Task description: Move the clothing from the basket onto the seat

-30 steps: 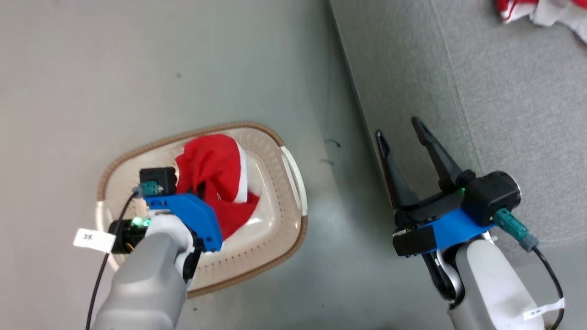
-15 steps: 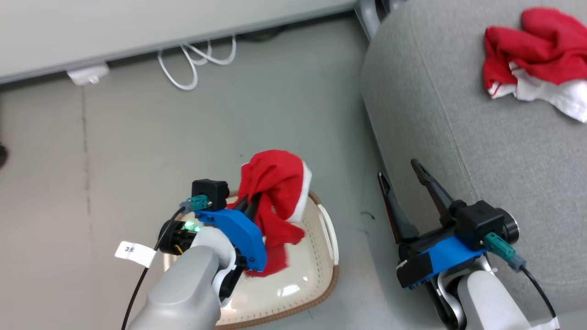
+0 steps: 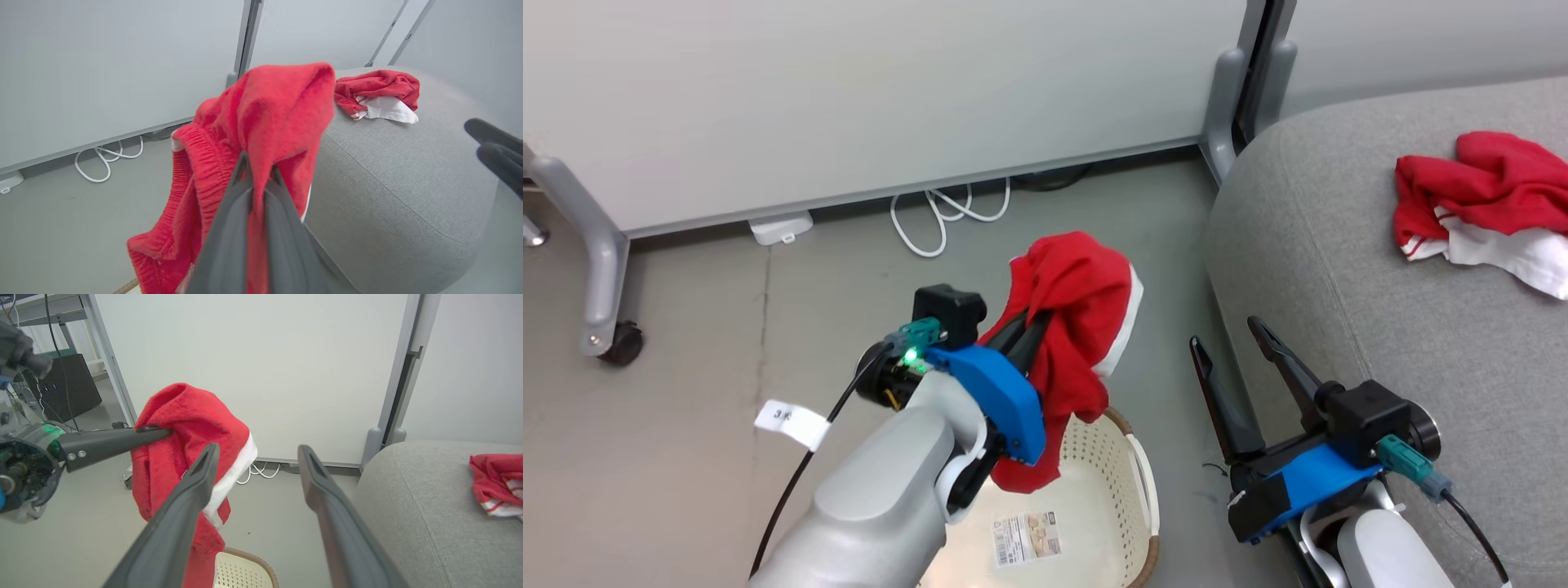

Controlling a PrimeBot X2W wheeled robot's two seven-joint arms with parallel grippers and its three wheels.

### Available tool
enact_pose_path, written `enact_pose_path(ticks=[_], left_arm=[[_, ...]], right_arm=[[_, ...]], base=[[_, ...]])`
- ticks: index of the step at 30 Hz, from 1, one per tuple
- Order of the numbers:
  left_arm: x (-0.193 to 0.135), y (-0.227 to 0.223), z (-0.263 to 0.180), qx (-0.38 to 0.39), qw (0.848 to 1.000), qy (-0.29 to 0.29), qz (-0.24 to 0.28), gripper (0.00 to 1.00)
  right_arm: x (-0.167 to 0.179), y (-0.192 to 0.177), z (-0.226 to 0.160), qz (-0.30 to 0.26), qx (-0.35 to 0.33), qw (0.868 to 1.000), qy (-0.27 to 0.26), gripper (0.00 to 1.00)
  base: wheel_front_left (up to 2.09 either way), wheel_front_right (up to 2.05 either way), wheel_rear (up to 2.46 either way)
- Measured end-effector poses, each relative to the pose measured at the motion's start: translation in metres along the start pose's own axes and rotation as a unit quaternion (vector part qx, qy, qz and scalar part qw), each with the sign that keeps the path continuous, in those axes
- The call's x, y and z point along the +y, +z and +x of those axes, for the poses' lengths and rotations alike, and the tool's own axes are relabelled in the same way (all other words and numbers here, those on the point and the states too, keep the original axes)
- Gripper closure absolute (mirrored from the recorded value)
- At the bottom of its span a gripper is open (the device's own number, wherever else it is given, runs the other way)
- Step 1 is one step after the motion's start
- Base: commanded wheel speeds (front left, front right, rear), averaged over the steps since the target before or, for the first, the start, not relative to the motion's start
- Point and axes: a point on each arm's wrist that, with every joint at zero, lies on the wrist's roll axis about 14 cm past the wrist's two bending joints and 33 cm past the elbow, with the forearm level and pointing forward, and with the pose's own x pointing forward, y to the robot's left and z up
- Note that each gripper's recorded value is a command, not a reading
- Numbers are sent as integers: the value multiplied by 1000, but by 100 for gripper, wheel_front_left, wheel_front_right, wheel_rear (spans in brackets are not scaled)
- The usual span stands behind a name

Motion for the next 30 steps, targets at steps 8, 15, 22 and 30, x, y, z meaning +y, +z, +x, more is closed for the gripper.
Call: enact_pose_path(ticks=[8,15,22,30], left_arm=[[-25,40,4,-38,998,-40,35,100],[-39,72,6,-70,994,-60,62,100],[-58,96,7,-94,989,-84,78,100],[-65,96,10,-92,988,-94,86,100]], right_arm=[[4,2,-6,5,0,1000,3,0],[8,2,-10,7,3,1000,6,0],[10,2,-12,7,4,1000,8,0],[10,1,-13,10,5,1000,8,0]], base=[[0,0,0],[0,0,0],[0,0,0],[0,0,0]])
